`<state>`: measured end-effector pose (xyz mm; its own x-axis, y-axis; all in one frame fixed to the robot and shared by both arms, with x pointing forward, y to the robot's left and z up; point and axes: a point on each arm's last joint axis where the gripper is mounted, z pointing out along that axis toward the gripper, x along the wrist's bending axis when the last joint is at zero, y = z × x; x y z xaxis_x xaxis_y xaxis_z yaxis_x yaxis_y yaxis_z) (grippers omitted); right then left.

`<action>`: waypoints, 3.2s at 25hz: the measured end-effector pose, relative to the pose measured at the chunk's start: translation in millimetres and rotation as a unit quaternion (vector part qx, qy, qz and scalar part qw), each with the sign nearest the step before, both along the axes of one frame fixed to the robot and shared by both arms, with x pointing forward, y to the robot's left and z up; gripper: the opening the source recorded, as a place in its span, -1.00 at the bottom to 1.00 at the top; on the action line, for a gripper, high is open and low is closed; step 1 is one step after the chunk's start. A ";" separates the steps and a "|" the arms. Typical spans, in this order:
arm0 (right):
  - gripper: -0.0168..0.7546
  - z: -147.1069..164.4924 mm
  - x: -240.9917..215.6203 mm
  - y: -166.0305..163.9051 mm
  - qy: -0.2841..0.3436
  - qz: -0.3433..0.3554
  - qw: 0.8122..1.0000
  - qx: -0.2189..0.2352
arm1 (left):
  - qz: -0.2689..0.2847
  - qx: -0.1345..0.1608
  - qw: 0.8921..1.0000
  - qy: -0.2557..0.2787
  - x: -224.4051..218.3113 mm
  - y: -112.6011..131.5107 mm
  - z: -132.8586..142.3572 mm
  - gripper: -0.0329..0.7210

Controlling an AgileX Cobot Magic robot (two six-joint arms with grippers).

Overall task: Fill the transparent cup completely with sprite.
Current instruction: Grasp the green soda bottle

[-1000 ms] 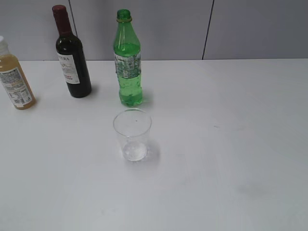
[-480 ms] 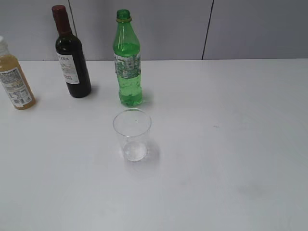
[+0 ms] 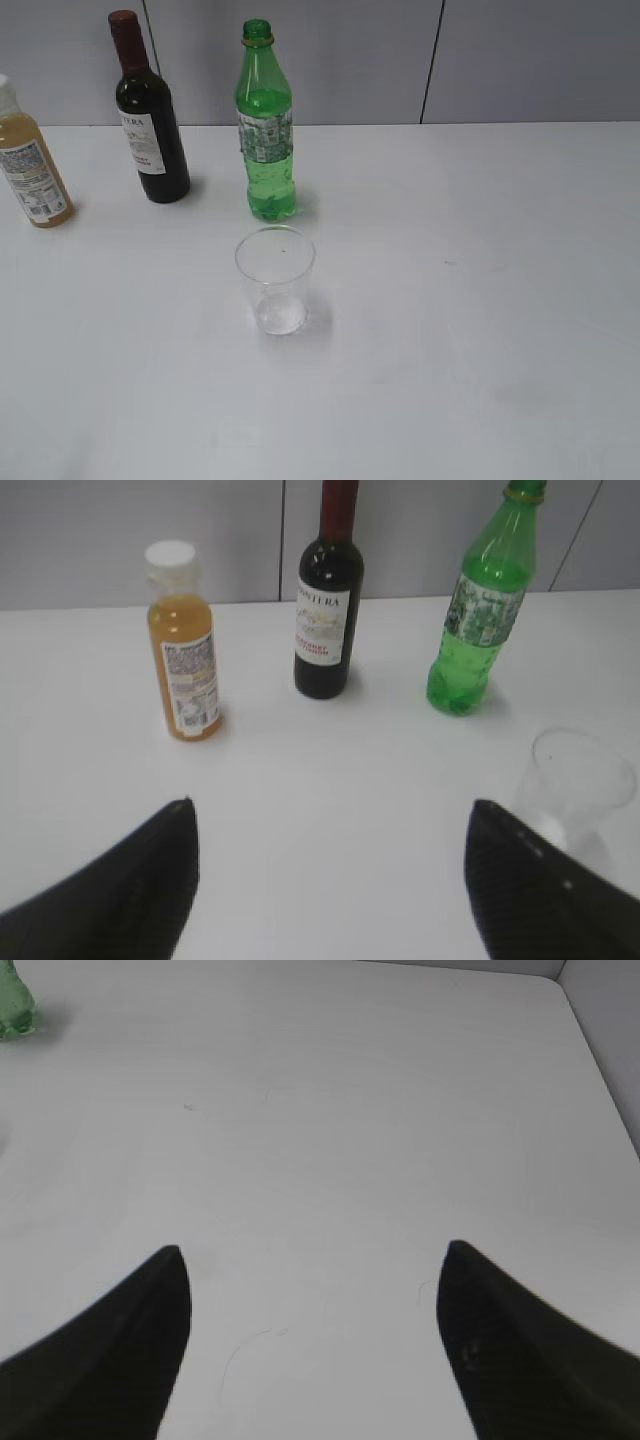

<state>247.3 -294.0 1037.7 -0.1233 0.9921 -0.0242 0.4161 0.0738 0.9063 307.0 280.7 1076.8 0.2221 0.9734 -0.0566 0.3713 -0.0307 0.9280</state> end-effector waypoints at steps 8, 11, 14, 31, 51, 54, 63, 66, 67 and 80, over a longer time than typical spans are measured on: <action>0.56 0.0 0.0 0.0 0.000 0.000 1.000 0.000 | -0.007 -0.011 1.000 0.001 67.2 -2.3 -6.5 0.73; 0.56 0.0 0.0 0.0 0.000 0.000 1.000 0.000 | -0.013 -0.001 1.000 0.018 86.9 -2.8 -16.7 0.71; 0.56 0.0 0.0 0.0 0.000 0.000 1.000 0.000 | -0.030 0.005 0.999 0.041 101.3 -5.4 -27.9 0.70; 0.56 0.0 0.0 0.0 0.000 0.000 1.000 0.000 | -0.029 0.077 0.995 0.060 127.5 -14.9 -50.3 0.66; 0.56 0.0 0.0 0.0 0.000 0.000 1.000 0.000 | -0.043 0.008 0.997 -0.056 182.3 -39.9 -74.5 0.66; 0.56 0.0 0.0 0.0 0.000 0.000 1.000 0.000 | -0.084 0.002 0.994 -0.077 189.5 -45.2 -82.4 0.66; 0.56 0.0 0.0 0.0 0.000 0.000 1.000 0.000 | -0.174 -0.009 0.979 -0.105 208.1 -49.2 -112.4 0.66; 0.56 0.0 0.0 0.0 0.000 0.000 1.000 0.000 | -0.198 -0.002 0.975 -0.102 221.3 -53.6 -119.9 0.66; 0.56 0.0 0.0 0.0 0.000 0.000 1.000 0.000 | -0.207 0.002 0.973 -0.103 226.1 -55.2 -120.7 0.66; 0.56 0.0 0.0 0.0 0.000 0.000 1.000 0.000 | -0.260 -0.008 0.961 -0.097 274.9 -82.9 -144.6 0.86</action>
<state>247.3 -294.0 1037.7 -0.1233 0.9921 -0.0242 0.4161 0.0738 0.9063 581.9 197.8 932.2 0.6857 0.7276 0.0198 0.1304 -0.1497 0.9801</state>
